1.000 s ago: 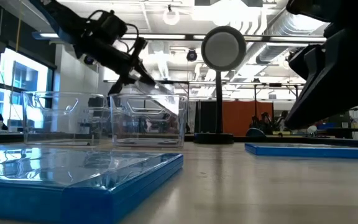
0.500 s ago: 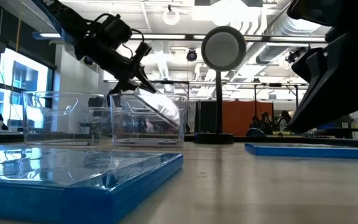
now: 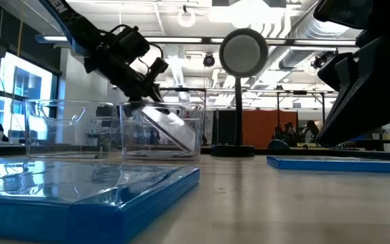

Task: Pick & place jewel cases by type
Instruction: Put the right black CD case into the right transparent bin

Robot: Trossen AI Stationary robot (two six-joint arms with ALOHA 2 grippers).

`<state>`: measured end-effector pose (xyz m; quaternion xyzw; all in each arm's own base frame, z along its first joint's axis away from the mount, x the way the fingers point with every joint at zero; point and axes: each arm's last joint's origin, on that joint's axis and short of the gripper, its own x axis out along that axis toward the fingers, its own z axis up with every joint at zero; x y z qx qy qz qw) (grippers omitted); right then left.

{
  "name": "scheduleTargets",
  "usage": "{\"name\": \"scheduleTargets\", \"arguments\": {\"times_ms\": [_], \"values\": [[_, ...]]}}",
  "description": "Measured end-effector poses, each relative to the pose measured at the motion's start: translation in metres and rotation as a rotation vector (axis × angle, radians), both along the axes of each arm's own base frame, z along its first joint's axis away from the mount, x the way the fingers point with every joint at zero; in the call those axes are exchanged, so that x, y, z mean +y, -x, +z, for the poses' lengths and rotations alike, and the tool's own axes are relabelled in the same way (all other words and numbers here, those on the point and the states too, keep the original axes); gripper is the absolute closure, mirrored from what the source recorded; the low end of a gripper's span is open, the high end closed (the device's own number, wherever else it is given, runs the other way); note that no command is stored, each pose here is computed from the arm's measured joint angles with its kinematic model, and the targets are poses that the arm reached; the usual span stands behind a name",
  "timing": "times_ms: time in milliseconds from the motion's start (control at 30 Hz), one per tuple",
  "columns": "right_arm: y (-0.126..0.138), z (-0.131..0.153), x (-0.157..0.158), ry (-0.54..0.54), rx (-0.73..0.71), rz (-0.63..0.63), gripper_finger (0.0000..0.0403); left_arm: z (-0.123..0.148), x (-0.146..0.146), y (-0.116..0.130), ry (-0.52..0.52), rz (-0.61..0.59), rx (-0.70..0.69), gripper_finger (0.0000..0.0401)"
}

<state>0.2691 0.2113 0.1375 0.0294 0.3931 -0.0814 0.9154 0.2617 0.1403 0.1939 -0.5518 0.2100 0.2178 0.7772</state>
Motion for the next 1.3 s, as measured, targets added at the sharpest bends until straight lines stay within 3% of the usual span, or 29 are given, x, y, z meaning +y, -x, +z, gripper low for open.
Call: {"name": "scheduleTargets", "arguments": {"times_ms": [200,633,1300], "values": [[0.0000,0.0000,-0.0001,0.000,-0.001,-0.004,0.0402,0.0004,0.0008,-0.0015,-0.039,-0.025,-0.010,0.0350],[-0.0013,-0.0001,-0.0016,0.001,0.001,-0.005,0.0402,-0.0017,0.0010,0.0001,-0.042,-0.003,0.022,0.0274],[-0.0009,-0.0006,-0.0015,-0.007,0.014,0.004,0.0402,-0.0080,0.0025,0.0058,-0.087,0.109,0.141,0.0272]]}}
